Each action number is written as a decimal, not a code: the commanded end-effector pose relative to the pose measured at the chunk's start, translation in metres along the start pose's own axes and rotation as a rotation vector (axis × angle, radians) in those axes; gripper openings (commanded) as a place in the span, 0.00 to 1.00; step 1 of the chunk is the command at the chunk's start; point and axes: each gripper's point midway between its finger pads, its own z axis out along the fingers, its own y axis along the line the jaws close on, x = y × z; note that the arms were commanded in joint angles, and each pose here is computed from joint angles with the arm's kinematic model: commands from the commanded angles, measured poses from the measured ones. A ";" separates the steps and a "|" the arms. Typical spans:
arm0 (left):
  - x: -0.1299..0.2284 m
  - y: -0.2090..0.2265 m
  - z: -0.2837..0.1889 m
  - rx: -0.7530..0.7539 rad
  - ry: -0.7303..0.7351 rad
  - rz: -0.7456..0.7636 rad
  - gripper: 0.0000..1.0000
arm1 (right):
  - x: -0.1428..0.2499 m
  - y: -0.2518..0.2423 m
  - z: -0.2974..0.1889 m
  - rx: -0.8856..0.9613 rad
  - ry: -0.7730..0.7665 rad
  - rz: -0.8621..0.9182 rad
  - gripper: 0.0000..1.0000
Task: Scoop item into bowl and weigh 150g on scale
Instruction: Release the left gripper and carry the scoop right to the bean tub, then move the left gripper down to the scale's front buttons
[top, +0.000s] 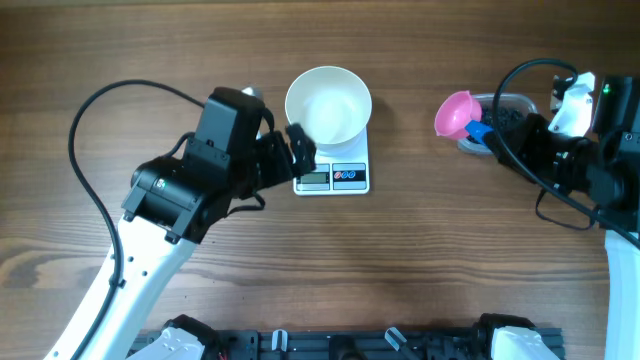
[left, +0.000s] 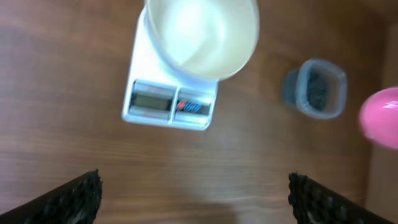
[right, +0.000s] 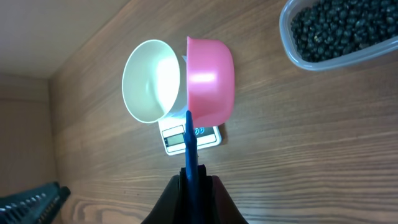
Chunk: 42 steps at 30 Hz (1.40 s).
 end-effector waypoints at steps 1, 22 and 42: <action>0.006 0.010 0.004 -0.056 0.038 0.045 1.00 | -0.005 0.003 -0.006 0.000 -0.025 -0.032 0.04; 0.043 0.049 0.078 -0.110 0.237 0.137 1.00 | -0.026 0.013 -0.007 -0.033 -0.112 -0.076 0.06; 0.062 0.054 0.172 -0.283 0.163 0.241 1.00 | -0.033 0.016 -0.008 -0.044 -0.138 -0.094 0.05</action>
